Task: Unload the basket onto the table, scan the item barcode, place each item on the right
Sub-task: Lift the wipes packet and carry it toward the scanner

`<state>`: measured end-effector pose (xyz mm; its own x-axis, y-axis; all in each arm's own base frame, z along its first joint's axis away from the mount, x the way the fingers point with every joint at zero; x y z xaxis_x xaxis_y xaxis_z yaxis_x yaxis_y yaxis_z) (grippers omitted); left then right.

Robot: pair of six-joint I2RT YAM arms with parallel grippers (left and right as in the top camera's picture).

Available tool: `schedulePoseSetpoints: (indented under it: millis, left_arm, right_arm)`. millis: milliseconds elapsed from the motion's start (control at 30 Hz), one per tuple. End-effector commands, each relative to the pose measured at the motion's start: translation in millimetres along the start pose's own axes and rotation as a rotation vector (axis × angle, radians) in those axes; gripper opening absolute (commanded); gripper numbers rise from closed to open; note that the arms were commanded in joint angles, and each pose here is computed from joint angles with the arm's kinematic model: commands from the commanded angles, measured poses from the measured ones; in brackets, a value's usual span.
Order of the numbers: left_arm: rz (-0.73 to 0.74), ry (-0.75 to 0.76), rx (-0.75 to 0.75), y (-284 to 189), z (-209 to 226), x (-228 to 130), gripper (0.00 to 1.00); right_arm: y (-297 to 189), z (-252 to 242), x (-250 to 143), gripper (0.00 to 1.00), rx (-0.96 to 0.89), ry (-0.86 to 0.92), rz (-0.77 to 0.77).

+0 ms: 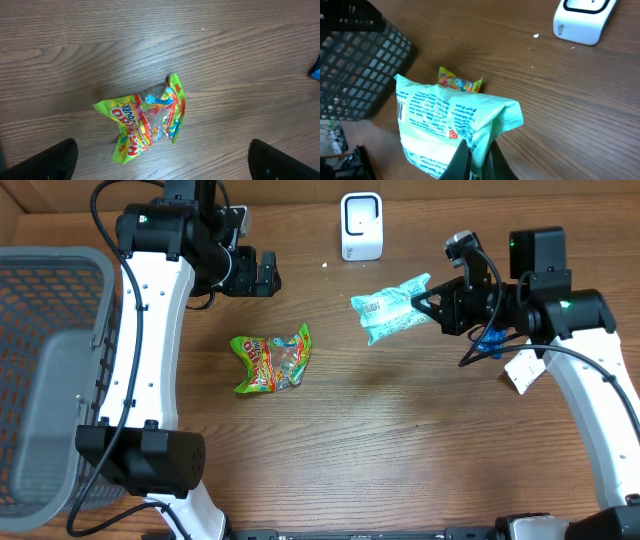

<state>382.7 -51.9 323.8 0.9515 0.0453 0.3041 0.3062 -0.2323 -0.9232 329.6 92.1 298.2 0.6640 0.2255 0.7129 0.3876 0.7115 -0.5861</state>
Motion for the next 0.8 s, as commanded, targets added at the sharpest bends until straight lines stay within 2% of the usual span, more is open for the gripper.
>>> schedulePoseSetpoints:
  millis: [0,300,533,767]
  left_arm:
    - [-0.020,0.030,-0.002,-6,-4,1,1.00]
    - [-0.020,0.030,-0.002,-6,-4,1,1.00]
    - [-0.020,0.030,-0.002,-6,-4,1,1.00]
    - [-0.019,0.030,-0.002,-5,-4,1,1.00]
  right_arm:
    - [-11,9,11,0.04,-0.015,-0.048,-0.043]
    - [-12,0,10,0.04,-0.120,0.022,-0.030]
    - [-17,-21,6,0.04,-0.395,0.260,-0.039]
    - [-30,-25,20,0.04,-0.556,0.262,-0.046]
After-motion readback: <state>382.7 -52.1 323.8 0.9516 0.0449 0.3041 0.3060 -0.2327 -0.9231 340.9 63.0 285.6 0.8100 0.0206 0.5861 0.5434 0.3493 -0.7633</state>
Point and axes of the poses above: each gripper's point midway between its finger pads, its own y axis out along the fingers, its own z axis along the line the jaws close on, x = y × z, the point moved 9 cm from there along -y, back along the fingers, and after that the axes turned 5 degrees about -y, right-handed, at the moved point
